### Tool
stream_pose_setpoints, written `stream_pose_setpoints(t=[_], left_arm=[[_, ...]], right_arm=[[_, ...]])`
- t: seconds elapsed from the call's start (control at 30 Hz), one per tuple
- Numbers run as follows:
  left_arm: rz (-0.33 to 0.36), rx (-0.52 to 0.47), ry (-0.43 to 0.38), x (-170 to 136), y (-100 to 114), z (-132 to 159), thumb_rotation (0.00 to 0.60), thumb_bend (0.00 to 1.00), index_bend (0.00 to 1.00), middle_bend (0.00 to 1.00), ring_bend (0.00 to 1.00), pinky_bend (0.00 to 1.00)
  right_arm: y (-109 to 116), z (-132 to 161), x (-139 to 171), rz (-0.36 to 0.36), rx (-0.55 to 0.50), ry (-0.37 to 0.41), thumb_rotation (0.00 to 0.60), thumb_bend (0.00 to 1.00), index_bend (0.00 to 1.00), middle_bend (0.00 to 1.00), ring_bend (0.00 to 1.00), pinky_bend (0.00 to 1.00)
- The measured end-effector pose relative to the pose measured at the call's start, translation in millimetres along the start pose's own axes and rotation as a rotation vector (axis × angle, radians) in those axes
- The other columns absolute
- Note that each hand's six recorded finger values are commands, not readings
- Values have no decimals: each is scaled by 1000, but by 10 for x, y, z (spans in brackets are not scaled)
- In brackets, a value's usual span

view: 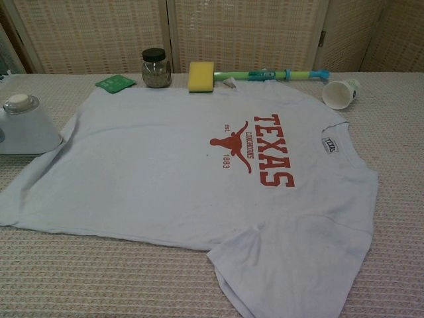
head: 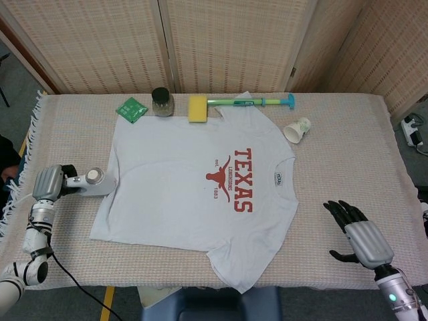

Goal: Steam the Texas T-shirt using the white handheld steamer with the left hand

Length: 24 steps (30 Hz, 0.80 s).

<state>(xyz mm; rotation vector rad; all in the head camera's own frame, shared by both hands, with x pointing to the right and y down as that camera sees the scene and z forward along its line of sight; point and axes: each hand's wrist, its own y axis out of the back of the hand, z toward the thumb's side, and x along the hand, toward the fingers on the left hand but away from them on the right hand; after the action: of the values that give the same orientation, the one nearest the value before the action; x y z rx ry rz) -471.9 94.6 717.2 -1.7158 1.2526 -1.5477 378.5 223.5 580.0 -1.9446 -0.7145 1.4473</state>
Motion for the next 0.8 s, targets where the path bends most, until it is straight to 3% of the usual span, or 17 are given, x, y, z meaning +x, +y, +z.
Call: stream_pose_setpoints(t=[0.23,0.3,0.43,0.63,0.8], left_arm=[[44,-62,-89,19,190,347,600,369,988,1000,867,793],[45,-86,-117,11,215,481,600,371,987,1000,867,793],[27,-109,-185,-31,197,791,600,372,987,1000,866,793],[-24,-30,-302,-80,16,1305,600,373,986,1000,863,793],[-77,35,-364,-82,-303,1657,600,372,986,1000,863,793]], right_arm=[[-343,434,-317,158,-40,173,585,469,0,49,0,80],[-430,546,-390,194,-49,212,490,533,0,49,0,34],[-615,777,-540,269,-47,293,382,606,0,43,0,0],[-822,964,-685,346,-13,364,338,702,0,37,0,0],[-942,945,-738,375,4,362,329,736,0,37,0,0]])
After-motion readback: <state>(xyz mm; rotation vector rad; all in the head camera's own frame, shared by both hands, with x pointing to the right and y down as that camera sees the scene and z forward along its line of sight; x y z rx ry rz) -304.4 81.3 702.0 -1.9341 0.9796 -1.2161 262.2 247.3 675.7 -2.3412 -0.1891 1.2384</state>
